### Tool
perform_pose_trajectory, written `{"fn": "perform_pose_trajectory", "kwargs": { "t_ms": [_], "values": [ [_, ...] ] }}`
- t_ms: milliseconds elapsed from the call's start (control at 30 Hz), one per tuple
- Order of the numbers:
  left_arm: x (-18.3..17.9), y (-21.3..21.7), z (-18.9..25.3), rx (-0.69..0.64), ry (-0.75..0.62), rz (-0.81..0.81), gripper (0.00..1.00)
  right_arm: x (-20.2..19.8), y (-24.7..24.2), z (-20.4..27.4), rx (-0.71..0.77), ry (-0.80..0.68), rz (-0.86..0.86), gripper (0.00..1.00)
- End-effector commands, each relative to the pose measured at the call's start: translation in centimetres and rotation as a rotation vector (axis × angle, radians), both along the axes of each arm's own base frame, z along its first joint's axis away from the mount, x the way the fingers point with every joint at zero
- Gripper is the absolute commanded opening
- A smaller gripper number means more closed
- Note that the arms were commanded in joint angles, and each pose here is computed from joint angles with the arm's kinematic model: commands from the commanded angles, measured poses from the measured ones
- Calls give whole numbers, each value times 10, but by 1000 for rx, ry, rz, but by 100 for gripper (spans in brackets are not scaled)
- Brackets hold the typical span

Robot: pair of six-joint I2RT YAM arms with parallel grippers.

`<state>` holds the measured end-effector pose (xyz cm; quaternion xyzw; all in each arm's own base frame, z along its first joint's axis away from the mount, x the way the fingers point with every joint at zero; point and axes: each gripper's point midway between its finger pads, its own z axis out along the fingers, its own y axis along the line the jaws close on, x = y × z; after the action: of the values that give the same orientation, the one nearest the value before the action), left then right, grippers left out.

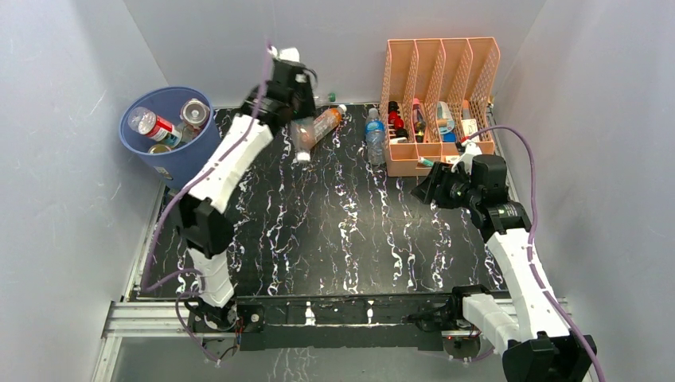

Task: Put the plastic bottles in the bin
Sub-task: Pick up the plastic bottle at the center of the board, then place the plastic bottle in the trash bin.

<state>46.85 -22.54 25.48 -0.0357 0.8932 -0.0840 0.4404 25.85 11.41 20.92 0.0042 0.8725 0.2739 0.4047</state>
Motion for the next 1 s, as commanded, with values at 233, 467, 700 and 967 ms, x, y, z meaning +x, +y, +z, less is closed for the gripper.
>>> {"fn": "perform_pose_trajectory", "kwargs": {
  "t_ms": [233, 467, 700, 967],
  "values": [
    [-24, 222, 195, 169, -387, 350, 34, -8, 14, -5, 55, -21, 91, 67],
    [-56, 323, 223, 333, -546, 664, 35, -13, 24, -25, 90, 39, 148, 67],
    [-51, 366, 192, 382, -576, 795, 36, -12, 31, -33, 111, 89, 181, 67],
    [-36, 405, 183, 339, -557, 838, 36, -10, 38, -45, 106, 177, 200, 67]
  ]
}}
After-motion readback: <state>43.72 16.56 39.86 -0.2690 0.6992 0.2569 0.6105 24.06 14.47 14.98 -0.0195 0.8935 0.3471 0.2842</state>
